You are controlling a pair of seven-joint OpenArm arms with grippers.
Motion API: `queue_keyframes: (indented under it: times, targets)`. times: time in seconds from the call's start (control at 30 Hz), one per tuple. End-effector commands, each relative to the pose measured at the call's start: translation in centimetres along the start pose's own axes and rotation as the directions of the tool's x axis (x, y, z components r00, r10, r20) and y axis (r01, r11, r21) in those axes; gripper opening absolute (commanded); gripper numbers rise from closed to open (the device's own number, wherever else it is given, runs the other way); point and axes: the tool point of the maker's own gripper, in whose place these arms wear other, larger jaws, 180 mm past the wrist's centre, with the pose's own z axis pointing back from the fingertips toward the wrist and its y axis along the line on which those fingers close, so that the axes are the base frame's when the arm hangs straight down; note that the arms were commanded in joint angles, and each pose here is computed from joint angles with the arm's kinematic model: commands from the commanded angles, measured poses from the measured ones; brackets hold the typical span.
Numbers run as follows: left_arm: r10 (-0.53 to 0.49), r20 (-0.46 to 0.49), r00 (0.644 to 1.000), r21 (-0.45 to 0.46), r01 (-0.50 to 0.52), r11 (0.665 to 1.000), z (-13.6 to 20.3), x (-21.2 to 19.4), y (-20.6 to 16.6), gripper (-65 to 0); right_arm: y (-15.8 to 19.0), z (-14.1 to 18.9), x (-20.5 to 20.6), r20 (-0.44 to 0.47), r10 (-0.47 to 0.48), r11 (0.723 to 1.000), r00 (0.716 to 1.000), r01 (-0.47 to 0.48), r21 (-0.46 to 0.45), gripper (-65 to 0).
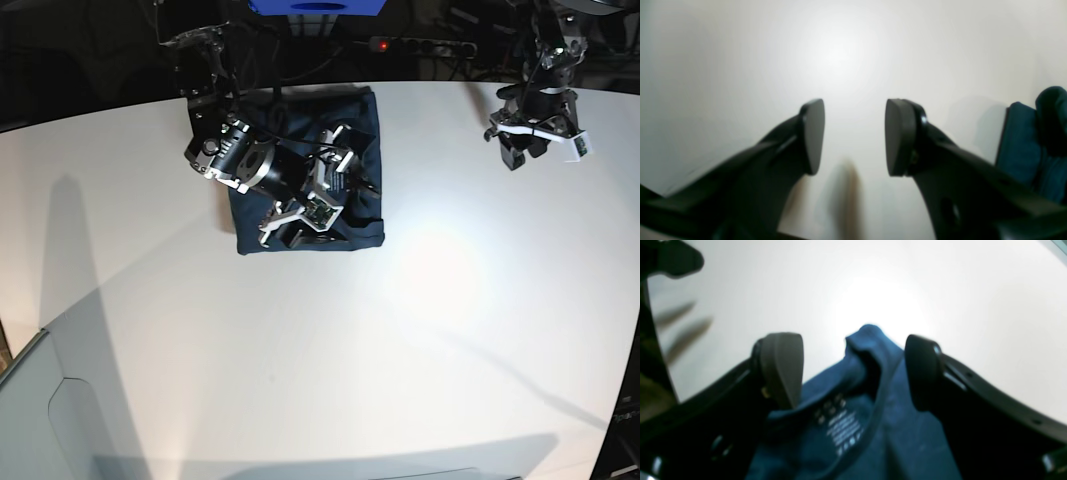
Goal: Fold the T-shirt properly
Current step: 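Press and tuck the folded shirt edges with the right gripper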
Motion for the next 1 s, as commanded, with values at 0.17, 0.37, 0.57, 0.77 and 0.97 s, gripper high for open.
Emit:
queue_keyframes:
  times: [0.17,0.37,0.57,0.77,0.97]
  targets:
    - [-0.012,0.044,0.999,-0.011,0.012,1.000,0.1,1.4,-0.4,-36.6,2.4,0.5,-1.0,0.004,-0.048,0.998,0.999,0.048,0.038,-24.6]
    - [-0.016,0.048,0.999,-0.011,0.016,1.000,0.1,1.6,-0.3,-36.6,5.9,-0.5,-3.6,-0.068,-0.036,0.987,0.997,0.047,0.157,-24.8]
    - [-0.012,0.047,0.999,-0.010,0.013,1.000,0.0,1.5,-0.3,-36.6,10.5,-0.8,-3.9,-0.080,0.039,0.955,0.996,-0.013,0.297,-24.8]
    - [-0.014,0.045,0.999,-0.010,0.015,1.000,0.1,1.5,-0.3,-36.6,12.0,-1.1,-4.7,-0.104,0.047,0.941,0.993,-0.009,0.338,-24.6]
    - [-0.016,0.042,0.999,-0.008,0.017,1.000,0.1,1.4,-0.2,-36.6,12.8,-1.2,-6.5,-0.151,0.032,0.933,0.988,0.024,0.360,-24.6]
